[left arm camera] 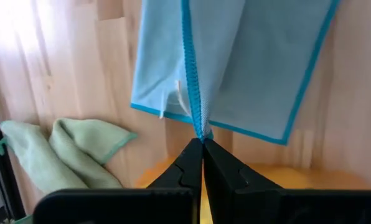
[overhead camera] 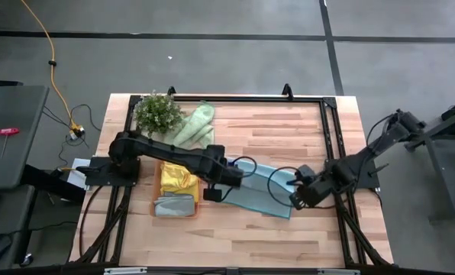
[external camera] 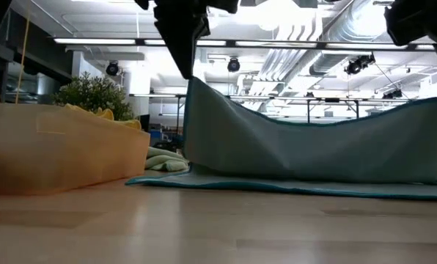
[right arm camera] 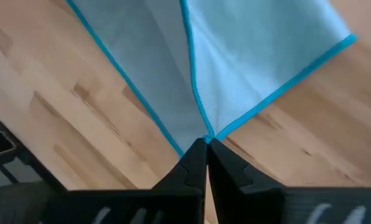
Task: Fold microfiber towels
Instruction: Fold the blue microfiber towel
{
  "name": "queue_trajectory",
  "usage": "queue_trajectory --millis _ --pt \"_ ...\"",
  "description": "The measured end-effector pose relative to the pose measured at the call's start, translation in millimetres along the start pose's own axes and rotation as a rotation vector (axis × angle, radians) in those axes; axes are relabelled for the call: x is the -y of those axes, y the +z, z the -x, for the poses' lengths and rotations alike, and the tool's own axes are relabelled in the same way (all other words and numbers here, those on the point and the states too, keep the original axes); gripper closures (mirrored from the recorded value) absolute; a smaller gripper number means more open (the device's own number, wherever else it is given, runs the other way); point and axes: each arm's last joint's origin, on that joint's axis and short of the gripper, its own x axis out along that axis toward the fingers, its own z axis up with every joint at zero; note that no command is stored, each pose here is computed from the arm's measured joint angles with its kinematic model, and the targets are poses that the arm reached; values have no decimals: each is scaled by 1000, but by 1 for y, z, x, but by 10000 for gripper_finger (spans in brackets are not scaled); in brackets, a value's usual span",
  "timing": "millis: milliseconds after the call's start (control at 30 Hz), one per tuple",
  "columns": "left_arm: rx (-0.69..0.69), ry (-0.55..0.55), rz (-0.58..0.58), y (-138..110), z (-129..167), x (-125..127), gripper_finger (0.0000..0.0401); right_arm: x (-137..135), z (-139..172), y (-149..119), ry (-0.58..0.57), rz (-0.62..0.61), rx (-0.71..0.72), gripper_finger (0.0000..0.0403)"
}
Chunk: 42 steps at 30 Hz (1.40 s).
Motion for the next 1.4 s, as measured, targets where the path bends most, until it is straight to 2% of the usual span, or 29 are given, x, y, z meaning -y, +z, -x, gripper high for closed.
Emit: queue_trajectory --millis 367,600,1000,1167,1267,1400 --pt "-84 -32 -18 -16 -39 33 401 -10 -18 -15 -35 18 -26 403" --pt "-88 -31 -19 -21 -55 37 401 -11 -19 -15 -28 18 -26 403" --pt "-109 -20 -147 -24 -60 36 392 -15 -19 -15 8 14 -24 398" --pt "-105 -19 -150 -24 -60 36 386 -14 -19 -15 4 15 -23 361" --pt "-108 -29 -152 -24 -60 36 373 -14 -19 -15 -2 16 -20 318" --pt "-129 -119 -139 -27 -56 33 337 -13 -19 -16 -12 51 -39 248"
